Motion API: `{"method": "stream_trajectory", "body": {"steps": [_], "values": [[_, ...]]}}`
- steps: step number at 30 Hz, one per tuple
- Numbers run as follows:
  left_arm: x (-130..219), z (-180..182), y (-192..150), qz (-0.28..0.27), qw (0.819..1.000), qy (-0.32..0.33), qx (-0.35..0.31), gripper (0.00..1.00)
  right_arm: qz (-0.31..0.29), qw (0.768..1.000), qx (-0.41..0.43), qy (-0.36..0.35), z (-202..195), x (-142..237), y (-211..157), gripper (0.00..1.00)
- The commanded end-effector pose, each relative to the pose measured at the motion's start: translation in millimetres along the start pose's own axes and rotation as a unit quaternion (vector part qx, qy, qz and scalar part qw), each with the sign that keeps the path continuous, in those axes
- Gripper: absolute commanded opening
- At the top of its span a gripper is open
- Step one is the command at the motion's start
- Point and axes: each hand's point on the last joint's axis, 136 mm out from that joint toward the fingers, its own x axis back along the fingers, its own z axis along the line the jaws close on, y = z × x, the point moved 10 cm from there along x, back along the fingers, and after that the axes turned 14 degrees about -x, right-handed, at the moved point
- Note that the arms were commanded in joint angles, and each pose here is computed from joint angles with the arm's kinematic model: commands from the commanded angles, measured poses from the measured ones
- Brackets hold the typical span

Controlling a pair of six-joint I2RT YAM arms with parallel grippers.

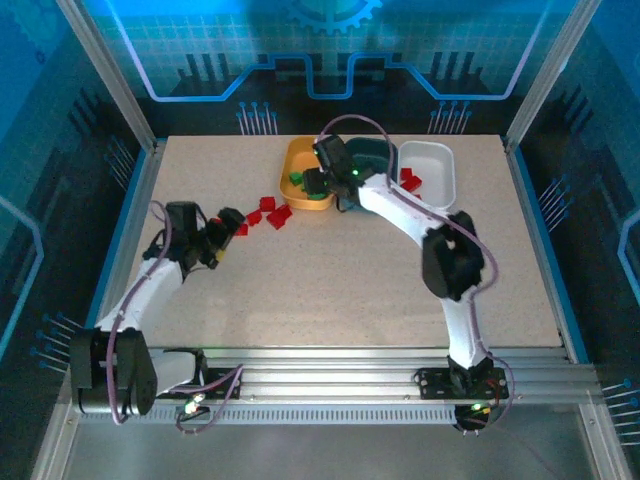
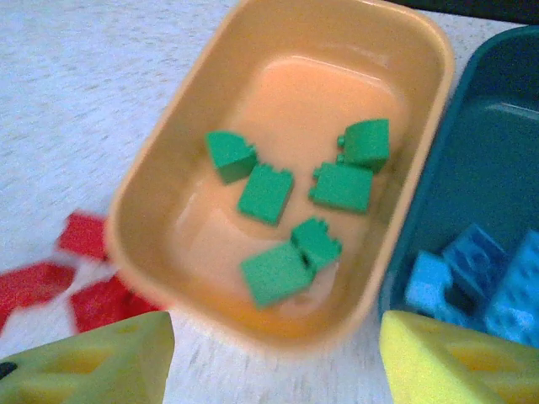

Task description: Sort the legos into containers by color

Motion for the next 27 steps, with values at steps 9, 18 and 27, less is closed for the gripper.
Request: {"method": "stream_trajectory", "body": {"steps": [9,18,27], "values": [[-51,14,104,0.017,0.972,0.231,-0.035,0.79,-0.022,0.997,-0.051,0.056,-31,113,-89,0.67],[-94,46,88,0.125,0.941,0.312,0.046,0.86,-0.020,0.999,-0.004,0.033,-73,154,-119,0.68],[-113,48,90,0.126,0.935,0.313,0.112,0.87,-0.015,0.999,-0.005,0.033,-93,150,-139,0.69]]}}
